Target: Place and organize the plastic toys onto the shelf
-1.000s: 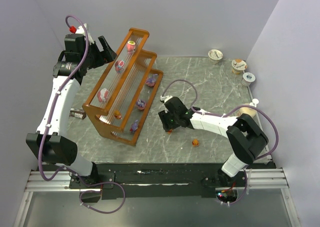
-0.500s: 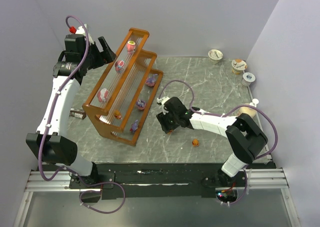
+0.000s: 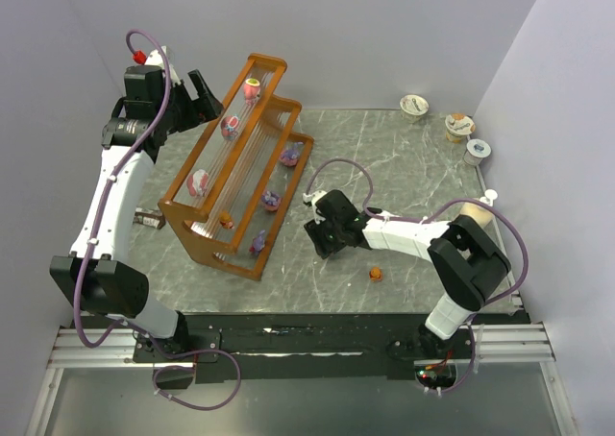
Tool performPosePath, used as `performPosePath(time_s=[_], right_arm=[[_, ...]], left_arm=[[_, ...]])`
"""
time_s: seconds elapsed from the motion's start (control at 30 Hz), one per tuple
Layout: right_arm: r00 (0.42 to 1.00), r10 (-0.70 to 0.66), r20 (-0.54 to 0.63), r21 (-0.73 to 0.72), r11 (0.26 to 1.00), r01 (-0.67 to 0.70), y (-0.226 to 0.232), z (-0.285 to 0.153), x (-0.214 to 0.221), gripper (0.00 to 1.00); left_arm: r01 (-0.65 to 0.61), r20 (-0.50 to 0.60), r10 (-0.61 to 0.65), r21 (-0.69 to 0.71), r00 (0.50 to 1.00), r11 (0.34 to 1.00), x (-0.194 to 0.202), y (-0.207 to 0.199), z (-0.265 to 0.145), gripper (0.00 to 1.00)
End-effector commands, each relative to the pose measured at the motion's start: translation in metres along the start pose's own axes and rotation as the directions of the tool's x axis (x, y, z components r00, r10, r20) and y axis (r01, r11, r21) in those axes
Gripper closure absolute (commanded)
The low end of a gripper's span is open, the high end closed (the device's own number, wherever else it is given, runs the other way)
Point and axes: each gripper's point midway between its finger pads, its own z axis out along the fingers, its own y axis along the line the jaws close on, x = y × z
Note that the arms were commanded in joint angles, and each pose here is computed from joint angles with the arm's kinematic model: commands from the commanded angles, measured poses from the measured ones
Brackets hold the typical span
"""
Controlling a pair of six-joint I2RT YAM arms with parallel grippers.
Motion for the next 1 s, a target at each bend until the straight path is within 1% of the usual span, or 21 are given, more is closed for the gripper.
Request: performPosePath(time_s=[0.0,0.03,0.07,0.13,0.17,0.2,0.3,0.37,0.4,0.47,0.5,0.53,0.57,0.63,0.8,0.97], right_arm=[[1.000,0.016,0.001,0.027,1.000,-0.016,-0.007,0.005,0.004,0.48],[1.000,0.018,0.004,0.028,0.999,-0.018,-0.007,0.006,0.004,0.50],[1.000,0.019,0.003,0.029,0.999,-0.019,-0.007,0.007,0.004,0.55],[1.000,0.016,0.003,0.030,0.999,-0.016,-0.007,0.007,0.004,0.62],[1.000,0.019,0.009,0.029,0.999,-0.019,-0.007,0.007,0.002,0.68],[1.000,0.024,0.014,0.027,0.999,-0.024,-0.006,0.006,0.001,0.72],[0.999,0.034,0.031,0.025,0.999,-0.035,-0.004,0.002,-0.008,0.83],[0.998,0.045,0.051,0.034,0.998,-0.046,-0.005,-0.002,-0.022,0.91],[0.998,0.057,0.034,0.037,0.998,-0.058,-0.004,-0.005,-0.022,0.93],[0.996,0.068,0.064,0.052,0.996,-0.071,-0.003,-0.014,-0.046,0.96],[0.995,0.082,0.049,0.073,0.994,-0.085,-0.005,-0.018,-0.047,0.98],[0.993,0.086,0.086,0.068,0.993,-0.092,-0.002,-0.027,-0.068,0.98],[0.991,0.092,0.098,0.070,0.993,-0.099,-0.002,-0.031,-0.076,0.99],[0.987,0.107,0.122,0.067,0.991,-0.115,0.002,-0.044,-0.099,0.99],[0.979,0.114,0.170,0.069,0.989,-0.127,0.010,-0.062,-0.137,0.99],[0.962,0.069,0.265,0.033,0.996,-0.080,0.033,-0.080,-0.182,0.99]], left_arm=[[-0.026,0.079,0.025,0.019,0.997,0.999,-0.025,-0.010,-0.017,0.03],[-0.026,0.079,0.025,0.019,0.997,0.999,-0.025,-0.010,-0.017,0.04],[-0.028,0.081,0.027,0.020,0.996,0.999,-0.025,-0.011,-0.018,0.04],[-0.026,0.079,0.025,0.019,0.997,0.999,-0.025,-0.011,-0.018,0.04],[-0.026,0.079,0.025,0.019,0.997,0.999,-0.025,-0.011,-0.018,0.04],[-0.027,0.080,0.026,0.022,0.997,0.999,-0.025,-0.012,-0.018,0.04],[-0.026,0.082,0.024,0.022,0.996,0.999,-0.025,-0.011,-0.019,0.04],[-0.026,0.080,0.024,0.023,0.997,0.999,-0.025,-0.012,-0.018,0.04],[-0.026,0.080,0.024,0.025,0.996,0.999,-0.025,-0.012,-0.019,0.04],[-0.024,0.080,0.022,0.025,0.997,0.999,-0.025,-0.012,-0.019,0.04],[-0.024,0.081,0.022,0.024,0.996,0.999,-0.025,-0.012,-0.020,0.04],[-0.026,0.083,0.024,0.023,0.996,0.999,-0.026,-0.012,-0.021,0.04],[-0.024,0.083,0.022,0.023,0.996,0.999,-0.026,-0.012,-0.021,0.04],[-0.025,0.089,0.023,0.024,0.996,0.999,-0.027,-0.012,-0.022,0.04],[-0.027,0.095,0.025,0.025,0.995,0.999,-0.029,-0.013,-0.025,0.04],[-0.026,0.097,0.024,0.027,0.995,0.999,-0.029,-0.014,-0.026,0.04]])
